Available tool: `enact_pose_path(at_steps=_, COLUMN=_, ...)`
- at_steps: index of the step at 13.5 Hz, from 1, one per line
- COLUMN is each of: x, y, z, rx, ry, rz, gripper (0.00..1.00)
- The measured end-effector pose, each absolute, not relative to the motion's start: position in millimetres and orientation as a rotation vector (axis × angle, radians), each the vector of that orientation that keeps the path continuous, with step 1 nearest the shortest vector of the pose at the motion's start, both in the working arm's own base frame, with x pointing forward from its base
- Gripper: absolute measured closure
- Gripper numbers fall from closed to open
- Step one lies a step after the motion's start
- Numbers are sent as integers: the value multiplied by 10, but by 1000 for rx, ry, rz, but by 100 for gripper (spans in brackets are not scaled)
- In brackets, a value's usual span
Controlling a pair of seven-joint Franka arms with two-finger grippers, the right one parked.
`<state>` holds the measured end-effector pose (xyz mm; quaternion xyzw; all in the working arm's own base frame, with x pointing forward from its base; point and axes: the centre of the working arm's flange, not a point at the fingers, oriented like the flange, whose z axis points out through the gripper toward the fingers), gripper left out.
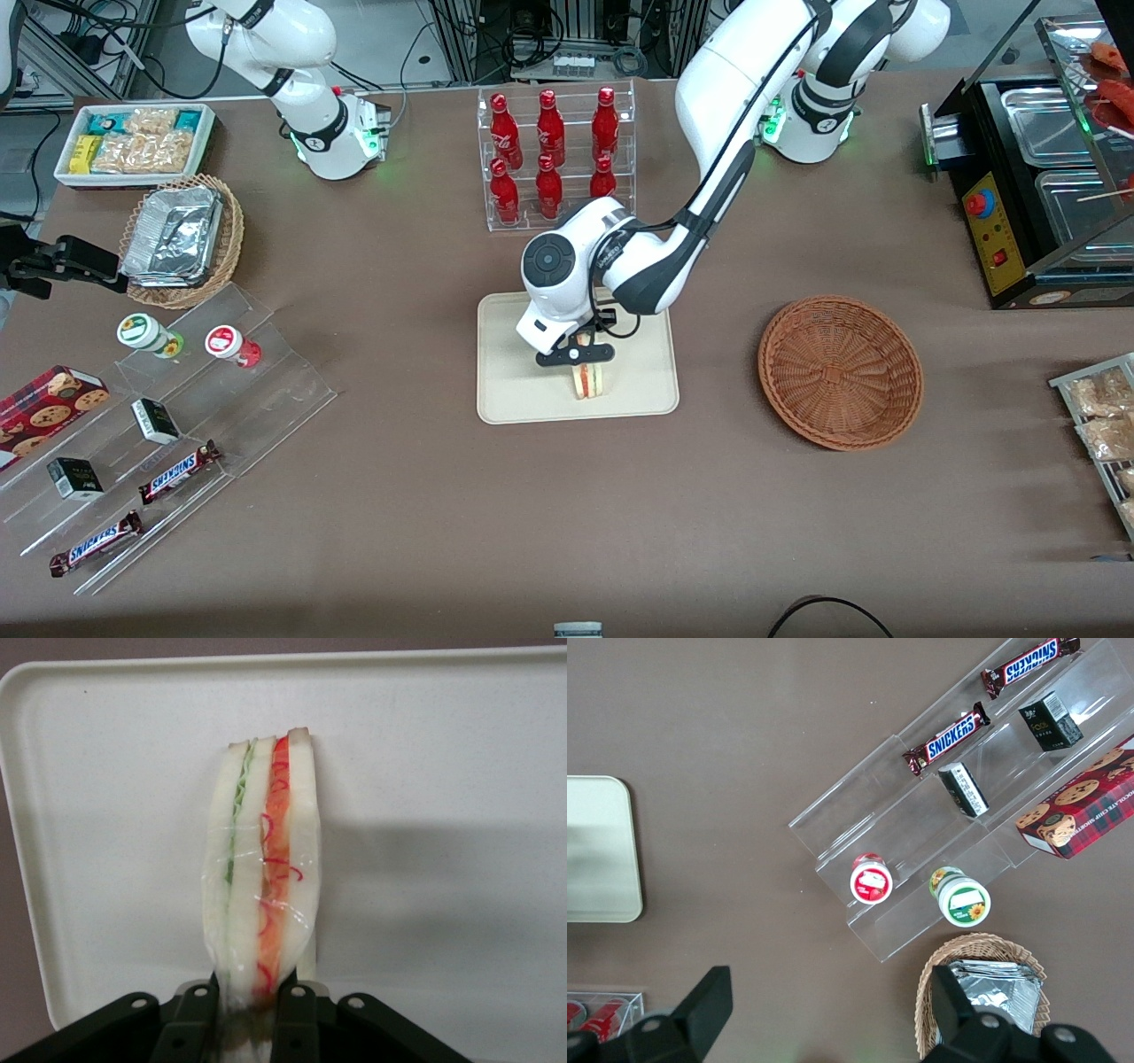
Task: Place sandwich from basket to tray
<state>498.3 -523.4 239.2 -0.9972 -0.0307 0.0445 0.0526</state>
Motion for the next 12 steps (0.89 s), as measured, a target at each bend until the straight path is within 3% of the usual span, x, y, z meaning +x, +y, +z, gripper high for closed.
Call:
enact_pose_path(at_steps=4, x=4997, y=-5250, z=2379, rx=-3042, ry=-95, rz=124, gripper=33)
enact_pose_path(at_steps=7, x=5049, y=-5286, z=2625, rx=-3061, ry=-99, rz=96, gripper=2)
enact_pose_path(at_steps=12, x=5045, y=-5137, z=3649, rx=-3085, ry=-158, rz=123, gripper=0)
